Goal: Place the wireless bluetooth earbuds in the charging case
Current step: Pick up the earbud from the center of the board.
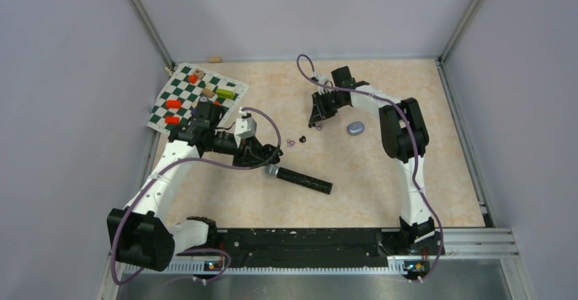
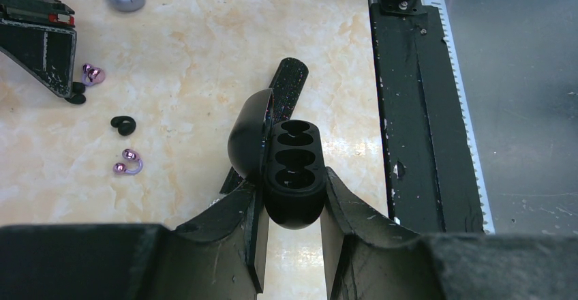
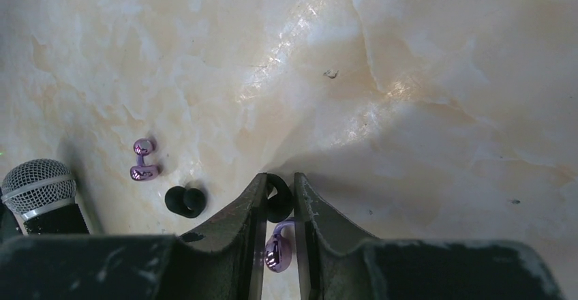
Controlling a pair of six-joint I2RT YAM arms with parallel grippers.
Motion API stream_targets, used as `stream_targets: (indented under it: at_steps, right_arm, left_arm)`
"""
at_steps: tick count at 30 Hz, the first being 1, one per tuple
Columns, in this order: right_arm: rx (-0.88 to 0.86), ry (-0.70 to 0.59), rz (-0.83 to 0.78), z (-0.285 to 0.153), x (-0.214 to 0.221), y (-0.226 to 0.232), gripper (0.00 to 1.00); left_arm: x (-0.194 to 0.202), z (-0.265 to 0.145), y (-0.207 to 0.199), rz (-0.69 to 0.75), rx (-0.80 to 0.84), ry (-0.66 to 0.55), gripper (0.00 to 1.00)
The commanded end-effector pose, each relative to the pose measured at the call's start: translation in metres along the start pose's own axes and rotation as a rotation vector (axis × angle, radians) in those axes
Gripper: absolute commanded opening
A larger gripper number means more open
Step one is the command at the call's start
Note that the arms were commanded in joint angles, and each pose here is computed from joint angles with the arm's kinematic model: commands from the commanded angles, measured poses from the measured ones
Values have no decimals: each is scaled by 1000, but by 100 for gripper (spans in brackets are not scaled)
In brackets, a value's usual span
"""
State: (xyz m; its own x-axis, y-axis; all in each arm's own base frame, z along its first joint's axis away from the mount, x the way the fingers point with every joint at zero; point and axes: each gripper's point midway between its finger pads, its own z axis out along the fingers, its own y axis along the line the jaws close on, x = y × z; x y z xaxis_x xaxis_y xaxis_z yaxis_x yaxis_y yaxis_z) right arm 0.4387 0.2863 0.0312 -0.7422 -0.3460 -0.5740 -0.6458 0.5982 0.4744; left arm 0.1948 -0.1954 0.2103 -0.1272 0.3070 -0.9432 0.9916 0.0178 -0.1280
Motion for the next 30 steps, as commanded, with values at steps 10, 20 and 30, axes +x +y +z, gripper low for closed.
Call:
stream_targets:
  at_steps: [10,20,30]
  right_arm:
    - [-125,-11,-87,-7,-7,27,2]
    - [-242,-117,-162,-53,-36,59,0]
    - [-106,-407,-357,-160,-95,107,0]
  left_arm:
    - [-7,0,-5,42,11,-29,0]
    - [-9,2,0,19,8,-40,0]
    - [-26,4,50,-63,-160,-78,0]
